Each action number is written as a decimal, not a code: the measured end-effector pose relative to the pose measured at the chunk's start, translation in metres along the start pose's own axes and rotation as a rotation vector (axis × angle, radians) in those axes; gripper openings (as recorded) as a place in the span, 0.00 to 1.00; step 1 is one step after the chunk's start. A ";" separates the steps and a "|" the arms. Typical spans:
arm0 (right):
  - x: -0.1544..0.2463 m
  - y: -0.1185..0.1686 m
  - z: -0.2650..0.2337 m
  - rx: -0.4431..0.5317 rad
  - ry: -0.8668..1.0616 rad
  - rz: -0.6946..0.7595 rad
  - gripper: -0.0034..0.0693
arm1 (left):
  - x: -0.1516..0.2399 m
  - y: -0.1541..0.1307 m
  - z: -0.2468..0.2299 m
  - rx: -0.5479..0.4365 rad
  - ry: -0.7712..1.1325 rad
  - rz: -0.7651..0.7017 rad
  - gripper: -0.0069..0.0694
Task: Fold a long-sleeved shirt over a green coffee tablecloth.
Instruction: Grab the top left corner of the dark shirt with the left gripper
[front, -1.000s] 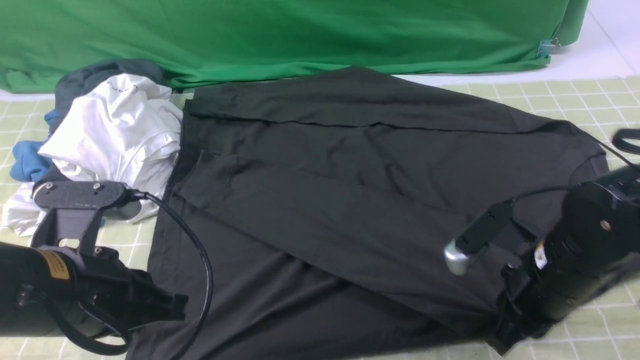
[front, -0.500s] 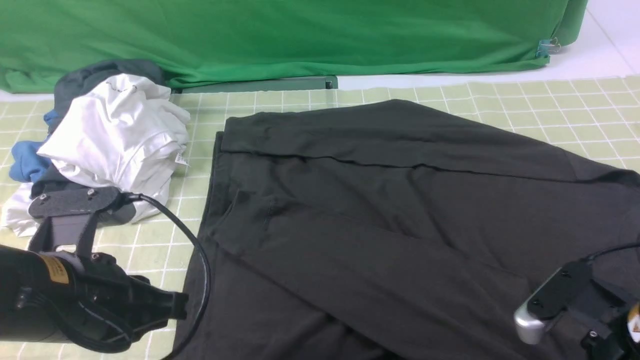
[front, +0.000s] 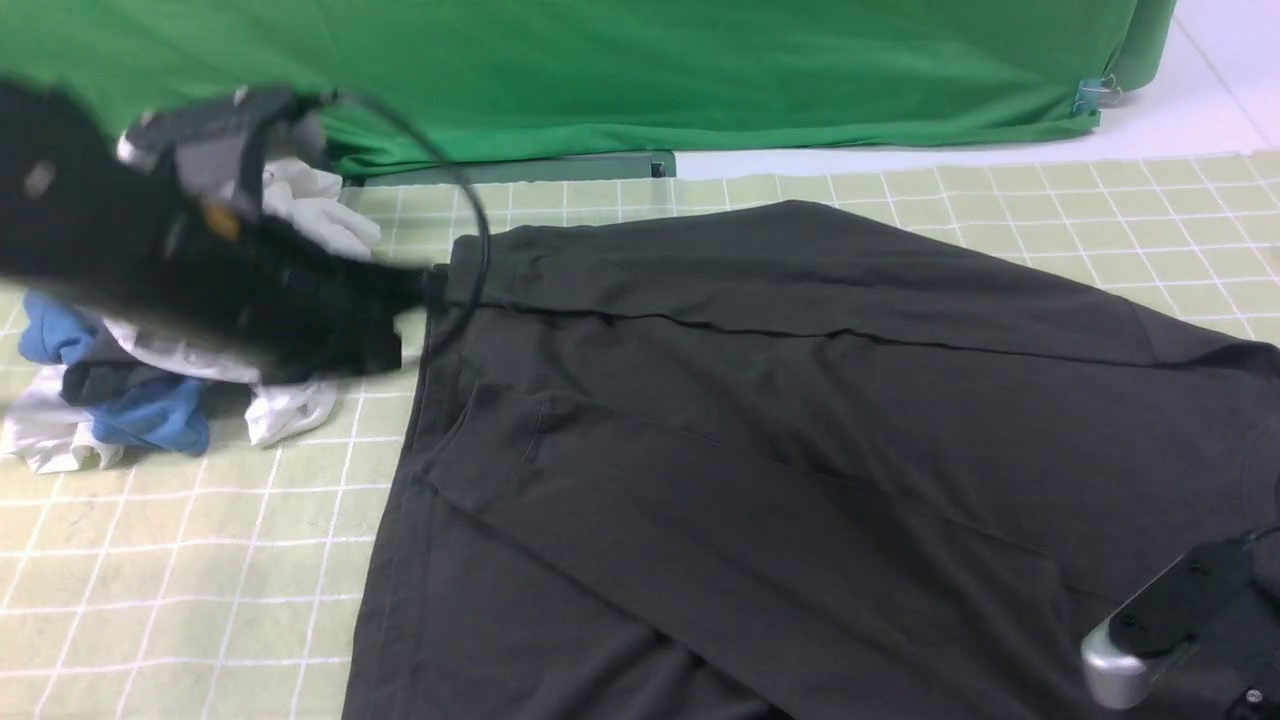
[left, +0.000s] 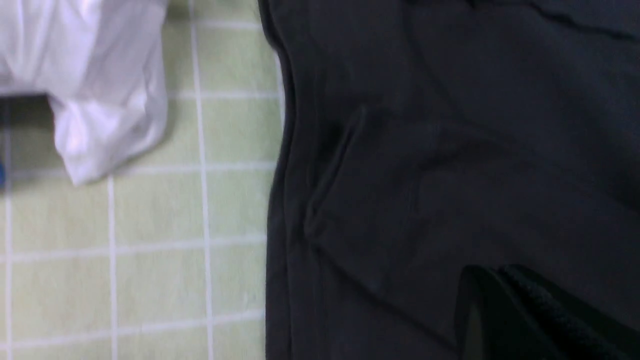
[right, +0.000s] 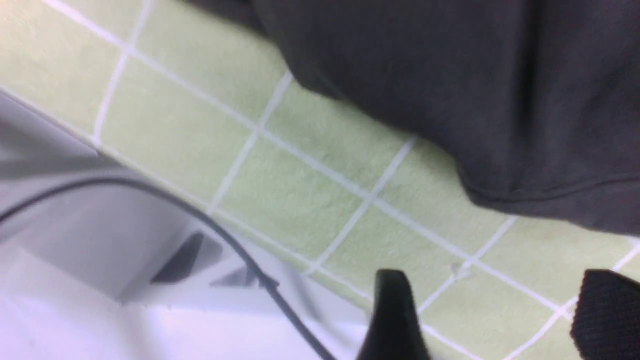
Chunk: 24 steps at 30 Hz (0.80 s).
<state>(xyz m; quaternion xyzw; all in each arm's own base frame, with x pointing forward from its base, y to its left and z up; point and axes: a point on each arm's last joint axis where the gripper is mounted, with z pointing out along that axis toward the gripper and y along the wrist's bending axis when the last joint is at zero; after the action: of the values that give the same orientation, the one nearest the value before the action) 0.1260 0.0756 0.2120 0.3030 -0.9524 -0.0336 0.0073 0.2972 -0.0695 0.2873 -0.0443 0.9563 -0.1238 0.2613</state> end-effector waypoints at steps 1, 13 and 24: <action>0.001 0.000 -0.002 0.002 -0.014 0.002 0.65 | -0.002 0.000 0.002 0.000 0.000 -0.001 0.10; 0.042 0.008 -0.051 0.027 -0.437 0.086 0.58 | -0.084 -0.002 0.123 -0.039 0.089 -0.084 0.30; 0.046 0.009 -0.054 0.020 -0.463 0.121 0.58 | -0.090 0.003 0.188 -0.066 0.167 -0.207 0.77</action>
<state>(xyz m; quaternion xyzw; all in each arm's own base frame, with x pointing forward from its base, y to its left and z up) 0.0850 0.0531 0.2657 0.2298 -0.9453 -0.0922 -0.2125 0.4711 -0.0929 0.1736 -0.1411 0.9686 -0.1218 0.1648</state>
